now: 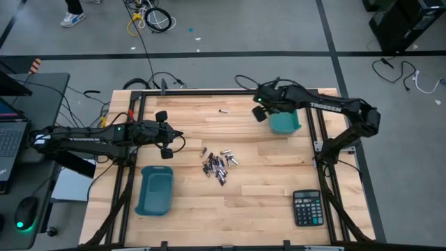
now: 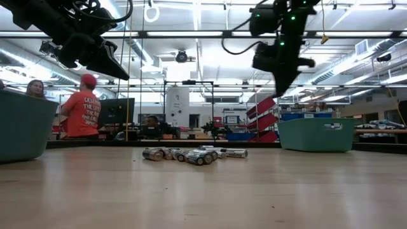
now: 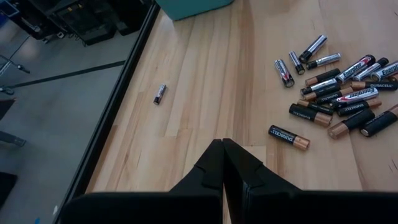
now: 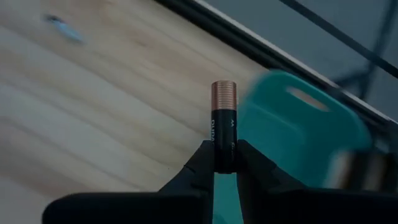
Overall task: Sort batteries
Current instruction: Put the black battery into the green bin
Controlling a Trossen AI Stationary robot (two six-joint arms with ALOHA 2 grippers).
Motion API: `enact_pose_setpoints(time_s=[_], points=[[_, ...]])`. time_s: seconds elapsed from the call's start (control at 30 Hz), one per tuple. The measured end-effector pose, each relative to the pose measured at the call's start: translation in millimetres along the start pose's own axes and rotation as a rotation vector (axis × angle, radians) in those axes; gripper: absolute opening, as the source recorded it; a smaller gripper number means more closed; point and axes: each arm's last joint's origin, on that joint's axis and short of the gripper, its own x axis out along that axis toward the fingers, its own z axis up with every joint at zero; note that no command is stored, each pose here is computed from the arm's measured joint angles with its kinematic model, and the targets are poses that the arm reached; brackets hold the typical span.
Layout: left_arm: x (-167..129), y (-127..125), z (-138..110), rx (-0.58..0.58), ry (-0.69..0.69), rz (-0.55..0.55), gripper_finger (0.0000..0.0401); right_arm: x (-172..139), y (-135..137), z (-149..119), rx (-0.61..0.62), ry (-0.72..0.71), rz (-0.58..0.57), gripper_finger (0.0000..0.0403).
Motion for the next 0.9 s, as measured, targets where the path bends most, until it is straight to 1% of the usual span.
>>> enact_pose_setpoints(time_s=[0.13, 0.3, 0.43, 0.5, 0.67, 0.77, 0.9], points=[[0.0, 0.0, 0.0, 0.002, 0.000, 0.000, 0.0002, -4.1, -19.4, -2.9, 0.041, 0.037, -0.089, 0.0039], [0.0, 0.0, 0.0, 0.002, 0.000, 0.000, 0.0002, -1.2, -30.9, -4.8, 0.069, 0.036, -0.101, 0.0039], [0.0, 0.0, 0.0, 0.003, 0.000, 0.000, 0.0002, 8.2, -41.6, -20.2, 0.107, 0.045, -0.109, 0.0039], [0.0, 0.0, 0.0, 0.004, 0.000, 0.000, 0.0002, 15.0, -45.5, -29.6, 0.148, 0.039, -0.095, 0.0039], [0.0, 0.4, 1.5, 0.005, -0.015, 0.004, 0.0002, 30.8, -50.7, -47.4, 0.247, 0.020, -0.011, 0.0039], [-0.1, 0.9, 3.3, 0.001, -0.034, 0.009, 0.0002, 42.3, -51.5, -55.0, 0.294, 0.016, -0.001, 0.0038], [-0.1, 0.9, 3.5, 0.001, -0.035, 0.009, 0.0002, 58.8, -49.5, -62.1, 0.316, 0.027, 0.000, 0.0038]])
